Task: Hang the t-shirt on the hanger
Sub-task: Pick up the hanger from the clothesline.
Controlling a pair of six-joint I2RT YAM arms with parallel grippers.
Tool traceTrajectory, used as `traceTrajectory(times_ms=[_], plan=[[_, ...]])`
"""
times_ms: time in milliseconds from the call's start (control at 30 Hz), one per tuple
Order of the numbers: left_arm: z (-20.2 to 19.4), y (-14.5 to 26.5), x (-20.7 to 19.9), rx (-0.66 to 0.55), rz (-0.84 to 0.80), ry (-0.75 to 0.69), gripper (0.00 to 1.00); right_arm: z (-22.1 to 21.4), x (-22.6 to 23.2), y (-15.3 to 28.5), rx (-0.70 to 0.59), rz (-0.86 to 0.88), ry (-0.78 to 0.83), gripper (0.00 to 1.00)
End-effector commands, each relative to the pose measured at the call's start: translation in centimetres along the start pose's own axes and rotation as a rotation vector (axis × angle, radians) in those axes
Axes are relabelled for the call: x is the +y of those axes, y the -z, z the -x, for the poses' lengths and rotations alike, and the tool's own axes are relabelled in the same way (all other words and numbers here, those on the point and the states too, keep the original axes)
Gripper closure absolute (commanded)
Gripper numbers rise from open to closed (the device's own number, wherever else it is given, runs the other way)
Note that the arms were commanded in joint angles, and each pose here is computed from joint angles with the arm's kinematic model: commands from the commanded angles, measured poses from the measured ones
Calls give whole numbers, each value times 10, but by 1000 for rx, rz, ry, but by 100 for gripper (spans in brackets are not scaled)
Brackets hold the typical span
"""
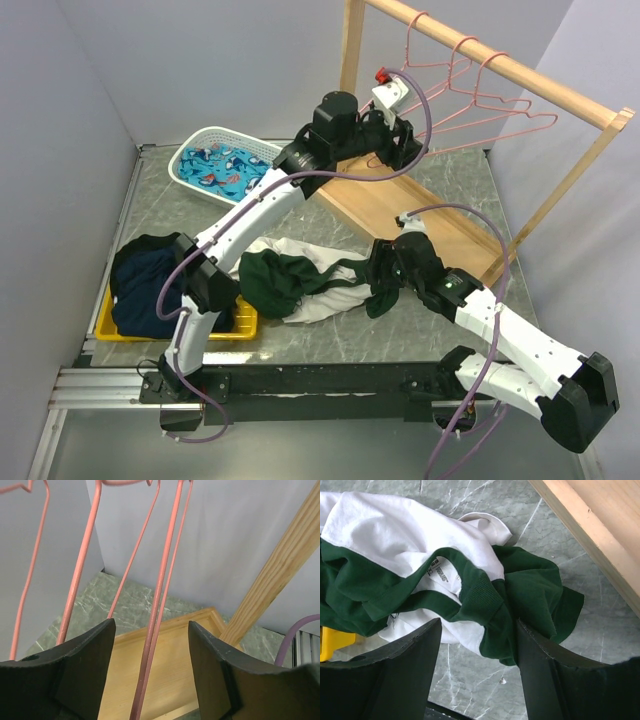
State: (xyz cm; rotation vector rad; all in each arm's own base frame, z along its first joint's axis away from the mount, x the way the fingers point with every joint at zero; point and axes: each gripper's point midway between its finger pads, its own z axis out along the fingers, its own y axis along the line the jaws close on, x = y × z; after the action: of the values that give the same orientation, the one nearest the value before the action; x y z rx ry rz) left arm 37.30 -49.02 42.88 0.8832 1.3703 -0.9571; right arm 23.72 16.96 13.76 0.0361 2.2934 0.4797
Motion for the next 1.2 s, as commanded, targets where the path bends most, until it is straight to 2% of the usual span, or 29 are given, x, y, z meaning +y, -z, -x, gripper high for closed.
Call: traceTrajectory(times_ms=[0, 267, 700, 800, 900, 1100, 1167], plan=[[21, -4, -10, -68, -38, -21, 37, -1, 0, -3, -12, 15, 8, 32], [17, -10, -21, -68, -55, -21, 50, -5, -3, -4, -6, 13, 5, 32], [7, -19, -22, -58, -48, -19, 55, -9, -5, -2, 1, 12, 7, 29], [4, -21, -20, -54, -40, -14, 58, -10, -5, -3, 2, 15, 8, 29], [8, -20, -21, -67, -38, -13, 66, -10, -4, -3, 3, 16, 5, 29], [28, -15, -23, -122, 2, -40, 99, -10, -4, -3, 4, 15, 8, 29], [35, -11, -24, -141, 12, -47, 99, -9, -4, -3, 0, 14, 9, 29]])
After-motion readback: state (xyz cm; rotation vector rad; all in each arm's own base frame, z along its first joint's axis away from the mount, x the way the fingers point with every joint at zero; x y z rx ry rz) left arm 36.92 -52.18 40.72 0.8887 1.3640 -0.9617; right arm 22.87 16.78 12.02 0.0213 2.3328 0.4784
